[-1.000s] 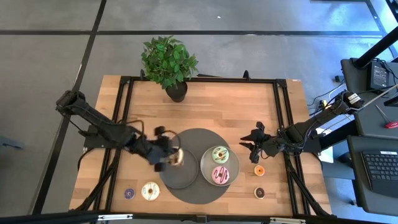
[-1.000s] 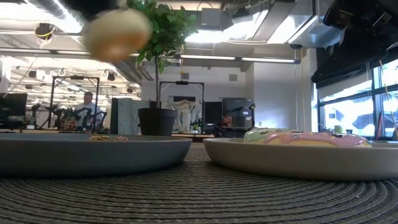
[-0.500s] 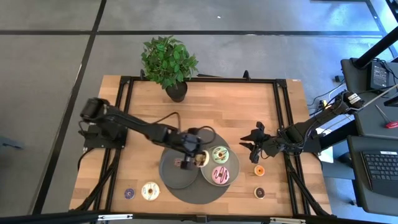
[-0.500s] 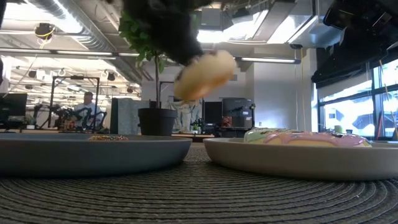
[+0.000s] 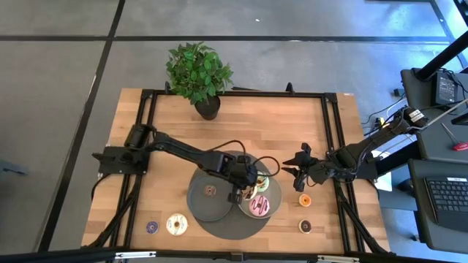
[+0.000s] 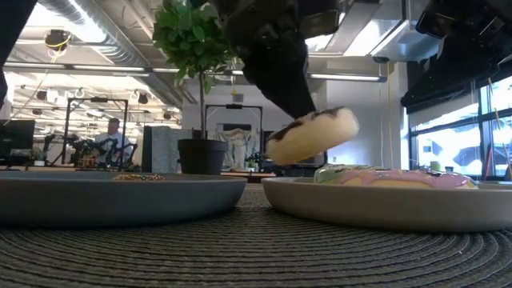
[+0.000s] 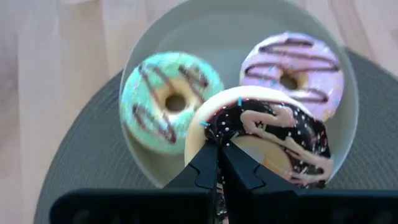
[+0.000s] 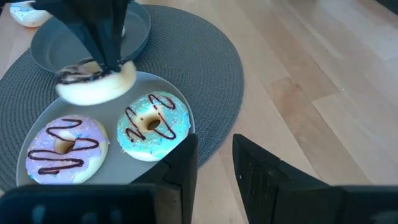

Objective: Pick & Place donuts
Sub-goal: Put the black donut on the light gray plate

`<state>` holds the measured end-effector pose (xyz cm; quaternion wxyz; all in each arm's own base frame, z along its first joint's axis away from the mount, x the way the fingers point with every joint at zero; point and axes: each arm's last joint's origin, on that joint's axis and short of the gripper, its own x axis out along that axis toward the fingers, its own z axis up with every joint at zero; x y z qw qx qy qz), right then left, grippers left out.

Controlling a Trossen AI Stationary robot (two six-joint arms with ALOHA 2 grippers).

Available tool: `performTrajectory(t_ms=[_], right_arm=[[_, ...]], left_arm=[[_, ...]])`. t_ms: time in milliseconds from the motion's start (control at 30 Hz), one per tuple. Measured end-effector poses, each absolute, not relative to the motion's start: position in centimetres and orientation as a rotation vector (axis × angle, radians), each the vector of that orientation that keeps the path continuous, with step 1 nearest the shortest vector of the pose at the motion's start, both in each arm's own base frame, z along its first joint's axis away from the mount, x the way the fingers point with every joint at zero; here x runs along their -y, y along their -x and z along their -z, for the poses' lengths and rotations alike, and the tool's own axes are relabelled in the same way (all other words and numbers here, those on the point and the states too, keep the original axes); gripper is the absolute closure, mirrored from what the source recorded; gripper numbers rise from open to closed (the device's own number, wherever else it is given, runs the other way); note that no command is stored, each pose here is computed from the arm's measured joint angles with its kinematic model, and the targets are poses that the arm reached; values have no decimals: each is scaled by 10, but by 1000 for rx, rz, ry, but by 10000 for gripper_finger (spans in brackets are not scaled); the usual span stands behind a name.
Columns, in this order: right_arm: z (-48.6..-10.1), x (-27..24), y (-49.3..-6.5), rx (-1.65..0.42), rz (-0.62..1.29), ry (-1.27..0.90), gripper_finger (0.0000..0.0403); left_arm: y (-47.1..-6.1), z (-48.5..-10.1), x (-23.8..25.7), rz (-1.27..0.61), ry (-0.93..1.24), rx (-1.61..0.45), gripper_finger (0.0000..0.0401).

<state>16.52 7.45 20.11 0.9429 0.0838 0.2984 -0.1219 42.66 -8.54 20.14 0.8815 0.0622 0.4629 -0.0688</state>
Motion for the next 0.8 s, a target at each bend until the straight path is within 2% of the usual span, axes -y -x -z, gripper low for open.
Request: performTrajectory(t_ms=[367, 600, 800], right_arm=[[-201, -74, -165, -609, 249, -172, 299], [-201, -74, -165, -610, 250, -172, 299], [-201, -74, -165, -613, 251, -171, 299]], left_arm=[[-429, -199, 91, 149, -100, -949, 398], [-431, -180, 100, 167, -101, -995, 397], [-432, -179, 97, 126, -111, -995, 381]])
